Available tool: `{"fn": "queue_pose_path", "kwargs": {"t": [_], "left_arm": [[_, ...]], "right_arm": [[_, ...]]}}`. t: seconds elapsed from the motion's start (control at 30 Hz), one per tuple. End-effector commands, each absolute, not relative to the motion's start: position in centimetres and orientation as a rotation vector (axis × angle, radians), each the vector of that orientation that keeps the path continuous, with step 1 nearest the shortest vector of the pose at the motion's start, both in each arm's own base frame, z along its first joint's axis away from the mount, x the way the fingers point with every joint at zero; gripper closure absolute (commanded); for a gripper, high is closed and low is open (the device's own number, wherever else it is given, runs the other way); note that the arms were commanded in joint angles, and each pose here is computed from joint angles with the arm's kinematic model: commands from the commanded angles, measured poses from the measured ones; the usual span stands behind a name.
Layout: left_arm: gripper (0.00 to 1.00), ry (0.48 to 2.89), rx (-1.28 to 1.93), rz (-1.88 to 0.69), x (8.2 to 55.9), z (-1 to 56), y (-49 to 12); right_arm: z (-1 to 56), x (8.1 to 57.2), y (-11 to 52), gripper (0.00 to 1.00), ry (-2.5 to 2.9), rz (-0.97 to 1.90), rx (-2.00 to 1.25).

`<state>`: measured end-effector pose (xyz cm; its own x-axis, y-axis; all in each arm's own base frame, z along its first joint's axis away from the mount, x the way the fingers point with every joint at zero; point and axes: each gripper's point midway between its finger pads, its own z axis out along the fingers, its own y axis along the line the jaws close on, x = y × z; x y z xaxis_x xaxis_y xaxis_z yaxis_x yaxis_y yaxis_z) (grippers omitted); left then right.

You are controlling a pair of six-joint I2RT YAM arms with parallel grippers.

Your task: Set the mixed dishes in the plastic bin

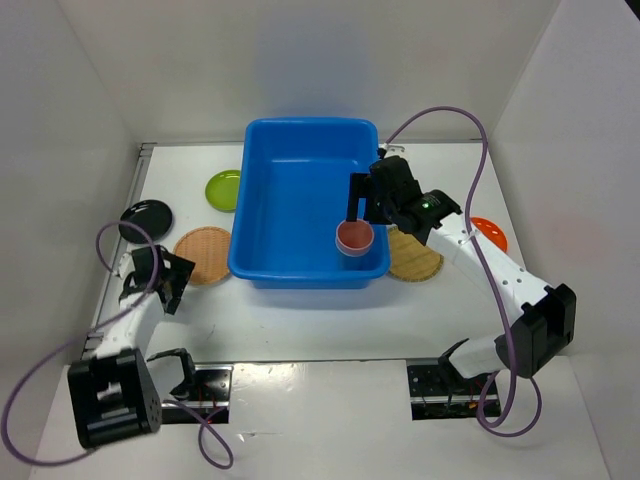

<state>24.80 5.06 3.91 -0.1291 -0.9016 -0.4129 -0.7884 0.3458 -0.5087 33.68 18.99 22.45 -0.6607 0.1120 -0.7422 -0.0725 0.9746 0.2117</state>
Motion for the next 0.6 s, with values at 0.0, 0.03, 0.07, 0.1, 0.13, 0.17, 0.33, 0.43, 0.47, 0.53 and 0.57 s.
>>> {"fn": "queue_pose_path", "kwargs": {"t": [0.0, 0.03, 0.07, 0.1, 0.13, 0.17, 0.33, 0.43, 0.47, 0.53, 0.57], "left_arm": [[0.0, 1.97, -1.389, -0.175, 27.9, 5.4, 6.5], [0.0, 1.992, -1.389, -0.164, 28.0, 5.1, 6.6], [0.02, 2.003, -1.389, -0.178, 28.5, 4.5, 6.5], [0.02, 2.001, -1.388, -0.179, 28.7, 4.3, 6.5], [0.05, 1.983, -1.371, -0.2, 29.4, 4.6, 6.5], [0.12, 1.988, -1.369, -0.211, 29.5, 4.3, 6.4], [0.26, 2.02, -1.384, -0.212, 29.8, 3.3, 6.3], [0.26, 2.067, -1.372, -0.222, 30.3, 2.8, 6.0], [0.28, 2.077, -1.379, -0.218, 30.2, 2.5, 6.0], [0.31, 2.093, -1.383, -0.228, 30.4, 1.7, 5.8], [0.4, 2.107, -1.386, -0.24, 30.3, 1.5, 5.6]], "right_arm": [[25.0, 34.2, 19.8, 0.01, 2.213, 0.334, 0.021], [25.0, 34.2, 19.8, 0.01, 2.213, 0.334, 0.021], [25.0, 34.2, 19.8, 0.01, 2.213, 0.334, 0.021], [25.4, 34.3, 19.9, 0.01, 2.203, 0.34, 0.023], [25.3, 34.2, 19.8, 0.01, 2.211, 0.335, 0.021], [25.3, 34.2, 19.8, 0.01, 2.211, 0.335, 0.021], [24.9, 34.3, 19.3, 0.01, 2.216, 0.315, 0.035], [24.4, 34.3, 19.3, 0.01, 2.233, 0.305, 0.032], [24.4, 34.3, 19.3, 0.01, 2.233, 0.305, 0.032], [24.4, 34.3, 19.3, 0.01, 2.233, 0.305, 0.032], [24.0, 34.4, 19.3, 0.01, 2.241, 0.3, 0.031]]}}
